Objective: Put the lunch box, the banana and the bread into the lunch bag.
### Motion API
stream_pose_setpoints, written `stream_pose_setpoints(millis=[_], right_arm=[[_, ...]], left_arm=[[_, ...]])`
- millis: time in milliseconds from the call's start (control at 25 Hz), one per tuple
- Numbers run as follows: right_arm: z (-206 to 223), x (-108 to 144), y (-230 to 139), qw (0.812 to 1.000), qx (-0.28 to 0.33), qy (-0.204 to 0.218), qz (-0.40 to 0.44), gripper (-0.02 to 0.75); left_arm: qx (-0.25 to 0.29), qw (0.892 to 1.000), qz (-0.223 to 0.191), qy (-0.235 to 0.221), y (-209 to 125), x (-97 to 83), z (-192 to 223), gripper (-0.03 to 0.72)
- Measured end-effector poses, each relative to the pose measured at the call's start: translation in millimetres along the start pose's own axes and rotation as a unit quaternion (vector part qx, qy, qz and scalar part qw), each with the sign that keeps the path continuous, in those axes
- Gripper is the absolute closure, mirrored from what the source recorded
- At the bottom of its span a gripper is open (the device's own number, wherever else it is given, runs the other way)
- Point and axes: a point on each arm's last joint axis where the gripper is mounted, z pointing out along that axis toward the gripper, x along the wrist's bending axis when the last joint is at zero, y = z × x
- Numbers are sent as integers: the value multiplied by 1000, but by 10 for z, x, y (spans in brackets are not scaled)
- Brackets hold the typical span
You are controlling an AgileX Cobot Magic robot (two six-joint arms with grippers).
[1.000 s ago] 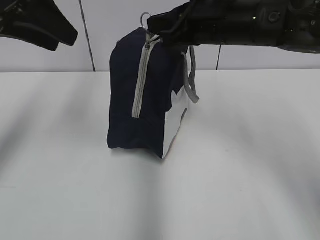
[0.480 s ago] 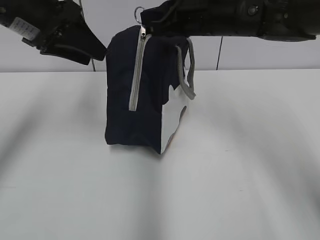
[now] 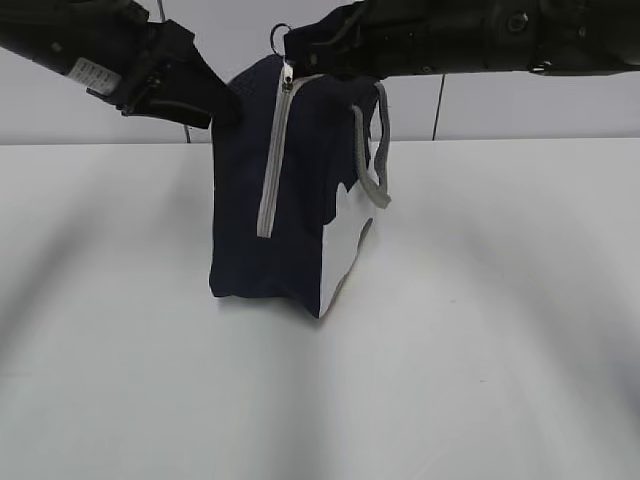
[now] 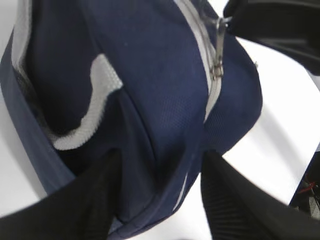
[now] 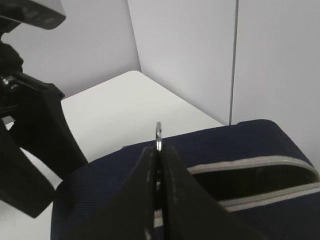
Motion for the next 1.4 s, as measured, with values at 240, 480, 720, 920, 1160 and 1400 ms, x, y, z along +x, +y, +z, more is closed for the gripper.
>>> stream_pose_setpoints(millis=[240, 480, 720, 920, 1160, 1400], right_arm=[[-1, 29, -10, 1000, 5, 16, 3, 754], [-18, 50, -17, 999, 21, 24, 14, 754], [-105, 88, 79, 999, 30, 26, 5, 754], [-111, 93, 85, 999, 31, 27, 25, 754], [-173, 112, 159, 998, 38, 23, 42, 754], [-193, 76, 334, 999, 35, 13, 37, 754]], left_arm=[[2, 1000, -4, 0, -12, 64, 81, 355], [19, 1000, -13, -12, -52, 100, 153, 453], [18, 1000, -17, -17, -54, 102, 168, 635], [16, 999, -19, -20, -50, 97, 168, 683], [18, 999, -21, -26, -52, 86, 167, 685], [16, 999, -24, -31, -49, 76, 167, 685]])
